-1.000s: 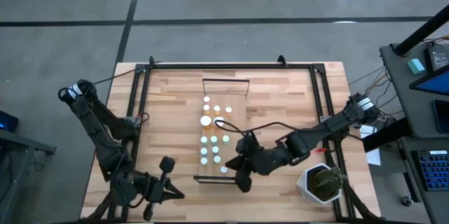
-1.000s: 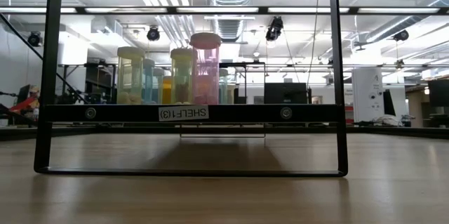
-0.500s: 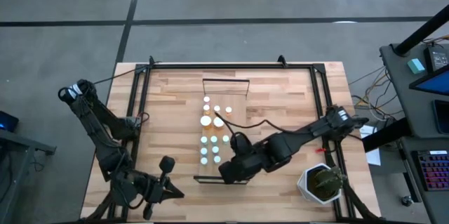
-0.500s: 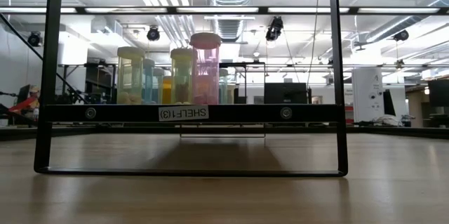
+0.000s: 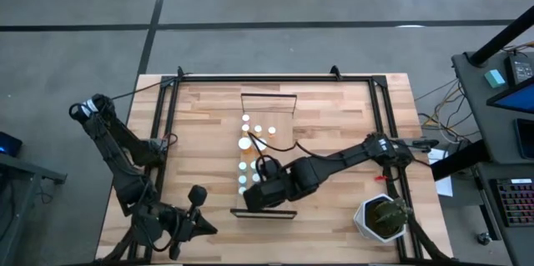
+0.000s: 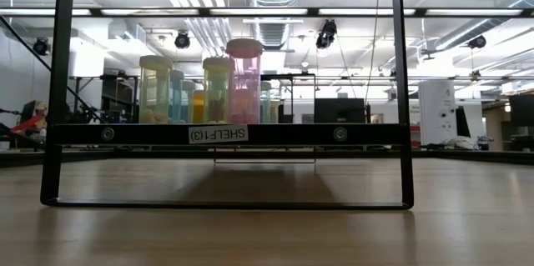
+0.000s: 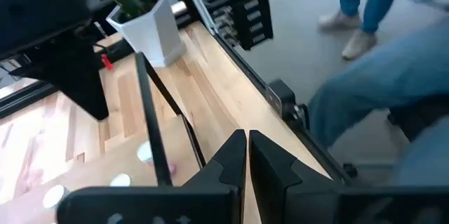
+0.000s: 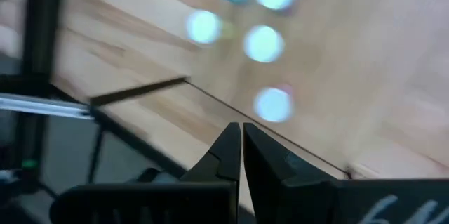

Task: Pick and place medicine bottles onto shelf by color
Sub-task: Adjust the pill bottles on the shelf

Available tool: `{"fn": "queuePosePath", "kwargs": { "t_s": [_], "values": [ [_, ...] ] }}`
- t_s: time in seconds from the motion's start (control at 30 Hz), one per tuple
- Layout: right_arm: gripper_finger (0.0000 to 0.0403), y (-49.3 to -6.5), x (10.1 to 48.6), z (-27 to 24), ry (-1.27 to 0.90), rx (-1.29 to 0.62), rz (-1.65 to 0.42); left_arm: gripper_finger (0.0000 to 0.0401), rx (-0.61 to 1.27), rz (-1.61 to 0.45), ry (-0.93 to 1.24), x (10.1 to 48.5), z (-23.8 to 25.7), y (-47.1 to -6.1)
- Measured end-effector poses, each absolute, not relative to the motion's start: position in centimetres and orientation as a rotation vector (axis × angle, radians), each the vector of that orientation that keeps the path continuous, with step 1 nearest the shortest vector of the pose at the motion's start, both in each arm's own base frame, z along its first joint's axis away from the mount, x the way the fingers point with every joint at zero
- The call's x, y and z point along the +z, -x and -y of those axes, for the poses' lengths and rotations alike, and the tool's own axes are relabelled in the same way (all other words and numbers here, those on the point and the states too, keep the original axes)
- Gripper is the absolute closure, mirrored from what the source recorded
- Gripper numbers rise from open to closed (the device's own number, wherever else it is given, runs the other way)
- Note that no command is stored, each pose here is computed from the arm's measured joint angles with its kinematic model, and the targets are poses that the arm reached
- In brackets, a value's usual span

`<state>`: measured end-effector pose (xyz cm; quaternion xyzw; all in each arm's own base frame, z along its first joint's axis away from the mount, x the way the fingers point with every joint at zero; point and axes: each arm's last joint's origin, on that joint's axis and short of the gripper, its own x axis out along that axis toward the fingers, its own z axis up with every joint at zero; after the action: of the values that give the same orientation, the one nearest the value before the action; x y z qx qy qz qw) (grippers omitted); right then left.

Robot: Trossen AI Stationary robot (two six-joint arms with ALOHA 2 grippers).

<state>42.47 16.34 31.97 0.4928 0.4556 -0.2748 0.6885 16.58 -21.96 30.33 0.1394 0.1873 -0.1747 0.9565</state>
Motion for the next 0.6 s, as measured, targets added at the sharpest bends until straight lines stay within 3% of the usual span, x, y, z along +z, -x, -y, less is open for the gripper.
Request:
{"fn": "queuePosePath", "kwargs": {
  "t_s": [0.6],
  "values": [
    [0.0394,-42.3,30.8,-13.1,-1.038,-0.726,-1.151,0.04,-0.384,-0.395,-0.329,30.3,22.0,-15.7]
  ]
}}
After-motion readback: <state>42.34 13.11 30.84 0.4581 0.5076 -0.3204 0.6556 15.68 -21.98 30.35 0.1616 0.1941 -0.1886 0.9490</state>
